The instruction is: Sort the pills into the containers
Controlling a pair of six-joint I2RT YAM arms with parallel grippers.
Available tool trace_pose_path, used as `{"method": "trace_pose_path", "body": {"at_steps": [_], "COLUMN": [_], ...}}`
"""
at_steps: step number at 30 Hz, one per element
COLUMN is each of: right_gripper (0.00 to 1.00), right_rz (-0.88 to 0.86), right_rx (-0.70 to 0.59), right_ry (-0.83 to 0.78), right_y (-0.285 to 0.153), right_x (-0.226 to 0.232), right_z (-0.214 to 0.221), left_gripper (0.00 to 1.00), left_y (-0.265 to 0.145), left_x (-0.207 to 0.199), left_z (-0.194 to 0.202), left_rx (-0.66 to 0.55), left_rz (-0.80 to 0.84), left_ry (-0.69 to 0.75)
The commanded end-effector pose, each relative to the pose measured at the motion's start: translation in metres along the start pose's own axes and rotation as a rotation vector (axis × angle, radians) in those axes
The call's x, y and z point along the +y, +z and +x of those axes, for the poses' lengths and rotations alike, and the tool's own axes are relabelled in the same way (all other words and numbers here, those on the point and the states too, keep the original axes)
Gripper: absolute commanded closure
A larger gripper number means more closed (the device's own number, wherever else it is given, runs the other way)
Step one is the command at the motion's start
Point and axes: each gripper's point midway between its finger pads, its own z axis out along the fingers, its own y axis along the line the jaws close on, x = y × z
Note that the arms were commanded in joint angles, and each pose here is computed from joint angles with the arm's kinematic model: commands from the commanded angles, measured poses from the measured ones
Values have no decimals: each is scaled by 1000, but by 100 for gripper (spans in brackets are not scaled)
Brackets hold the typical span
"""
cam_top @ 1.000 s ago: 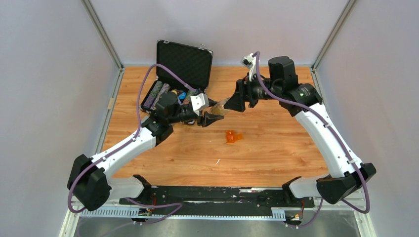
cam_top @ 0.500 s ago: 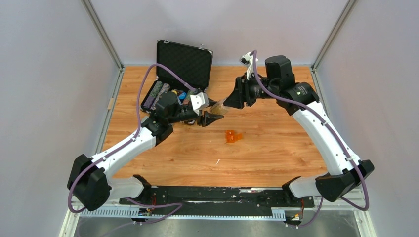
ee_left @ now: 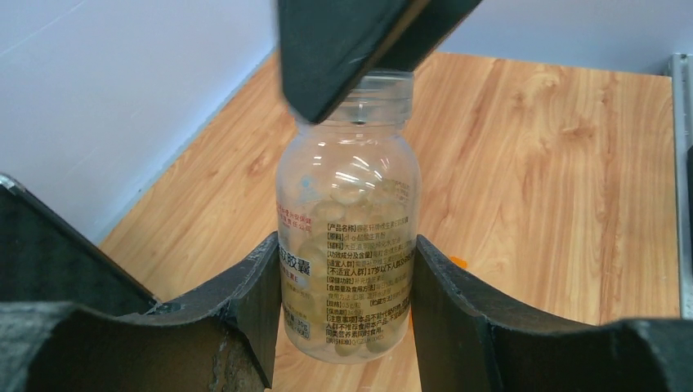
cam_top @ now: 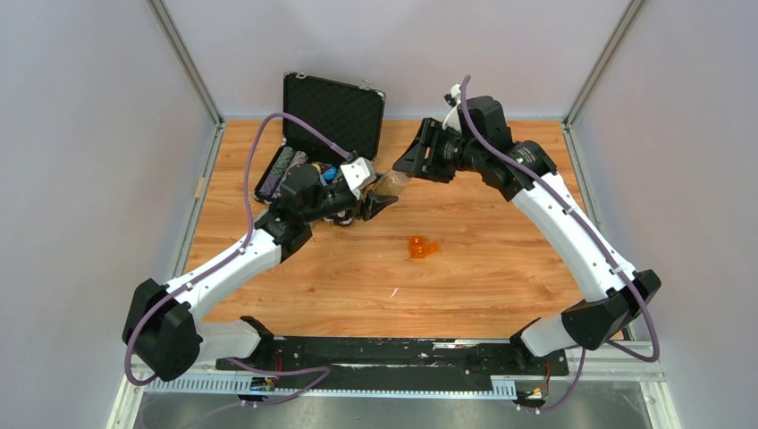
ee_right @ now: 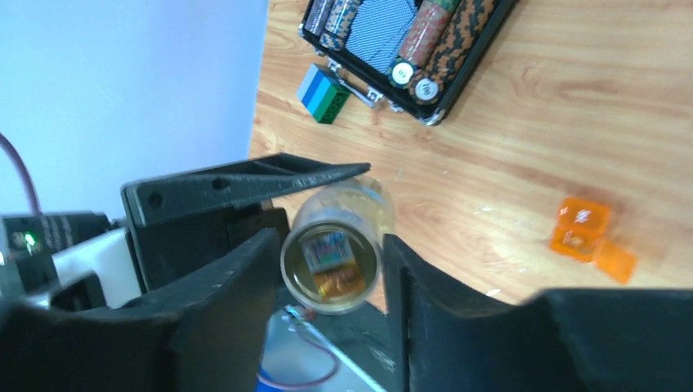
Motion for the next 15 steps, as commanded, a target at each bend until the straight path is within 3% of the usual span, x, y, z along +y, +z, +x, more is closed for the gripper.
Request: {"method": "trace_pose_path", "body": {"at_steps": [1,3,5,9,15], "right_gripper": [41,26,18,11,8], "right_rz": [-22,-31,-58,-142,-334], "right_rx": [-22,-61,-83,-105,-35], "right_ry": [167,137,81,-58,-433], "right_y": [-1,-8,-15,-30,-51], "right_x": [25,26,25,19,22], "right_z": [-8,-17,-22,-29,-2], "left_gripper": [100,100,100,100,100], "left_y": [4,4,4,4,1], "left_x": [-1,1,1,-2,-14], "left_z": [-41,-39,-37,-36,-39], "left_rx": [-118,-108,-102,-96,-92], "left_rz": [9,1,1,17,79], "left_ry": [98,100,97,88,89]}}
